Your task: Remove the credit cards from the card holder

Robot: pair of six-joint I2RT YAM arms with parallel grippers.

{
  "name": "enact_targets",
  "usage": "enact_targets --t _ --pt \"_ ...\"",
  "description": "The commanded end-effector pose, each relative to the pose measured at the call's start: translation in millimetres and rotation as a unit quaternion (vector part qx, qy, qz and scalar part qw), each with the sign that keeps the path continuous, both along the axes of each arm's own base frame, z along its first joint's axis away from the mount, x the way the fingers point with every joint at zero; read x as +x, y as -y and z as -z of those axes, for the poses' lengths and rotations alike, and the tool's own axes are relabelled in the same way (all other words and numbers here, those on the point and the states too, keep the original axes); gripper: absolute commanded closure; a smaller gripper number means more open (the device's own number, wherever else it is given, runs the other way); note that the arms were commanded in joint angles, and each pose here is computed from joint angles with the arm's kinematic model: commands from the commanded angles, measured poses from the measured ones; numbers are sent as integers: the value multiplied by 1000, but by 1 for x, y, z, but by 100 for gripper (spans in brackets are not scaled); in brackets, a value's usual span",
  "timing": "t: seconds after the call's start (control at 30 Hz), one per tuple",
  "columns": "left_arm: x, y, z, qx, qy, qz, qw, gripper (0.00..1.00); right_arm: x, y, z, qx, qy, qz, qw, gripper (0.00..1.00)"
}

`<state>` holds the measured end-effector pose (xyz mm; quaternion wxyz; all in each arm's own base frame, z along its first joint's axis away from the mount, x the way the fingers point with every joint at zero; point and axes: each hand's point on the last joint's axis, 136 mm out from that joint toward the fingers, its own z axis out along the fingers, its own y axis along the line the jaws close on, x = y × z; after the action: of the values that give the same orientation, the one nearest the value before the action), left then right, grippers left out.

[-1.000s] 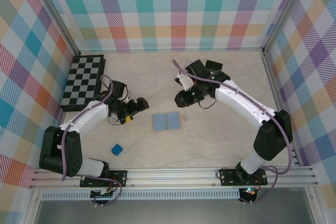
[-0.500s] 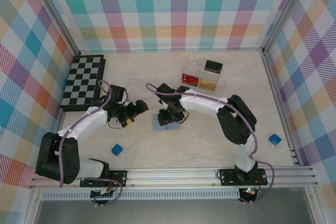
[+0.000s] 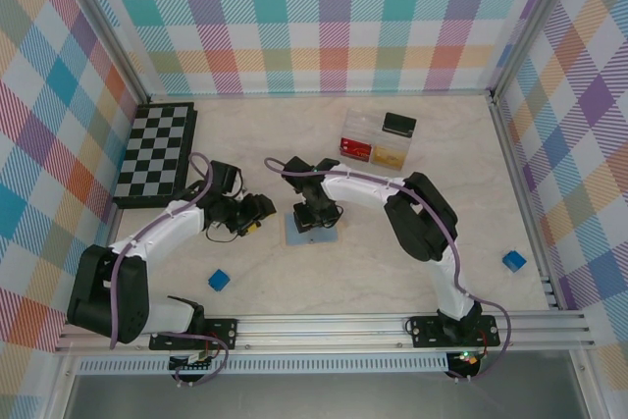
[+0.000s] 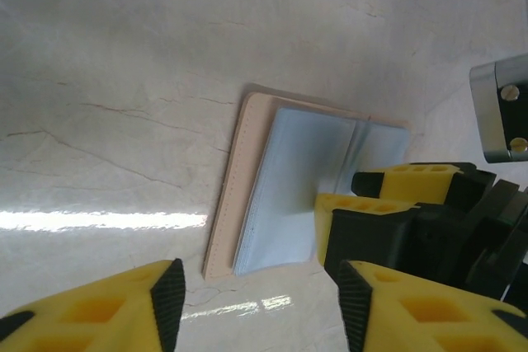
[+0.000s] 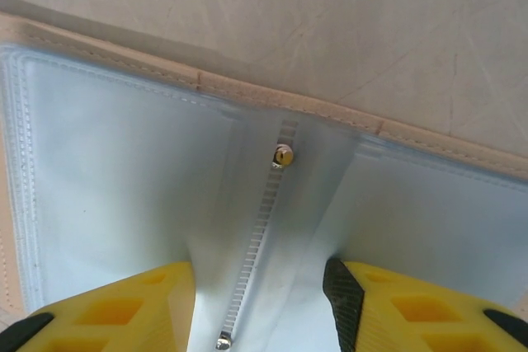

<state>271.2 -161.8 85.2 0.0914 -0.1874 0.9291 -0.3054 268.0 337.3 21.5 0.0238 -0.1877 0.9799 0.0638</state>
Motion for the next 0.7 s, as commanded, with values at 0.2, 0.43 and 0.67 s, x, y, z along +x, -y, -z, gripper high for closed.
enact_targets --t 0.2,0.43,0.67 --pt "-8 31 20 -37 -27 37 998 66 -12 27 42 -84 -29 -5 996 57" --pt "-7 42 31 -23 -40 54 997 77 -14 26 46 -78 -34 -8 996 63" --pt "-4 47 44 -11 -52 61 997 78 -16 24 45 -67 -36 -8 997 64"
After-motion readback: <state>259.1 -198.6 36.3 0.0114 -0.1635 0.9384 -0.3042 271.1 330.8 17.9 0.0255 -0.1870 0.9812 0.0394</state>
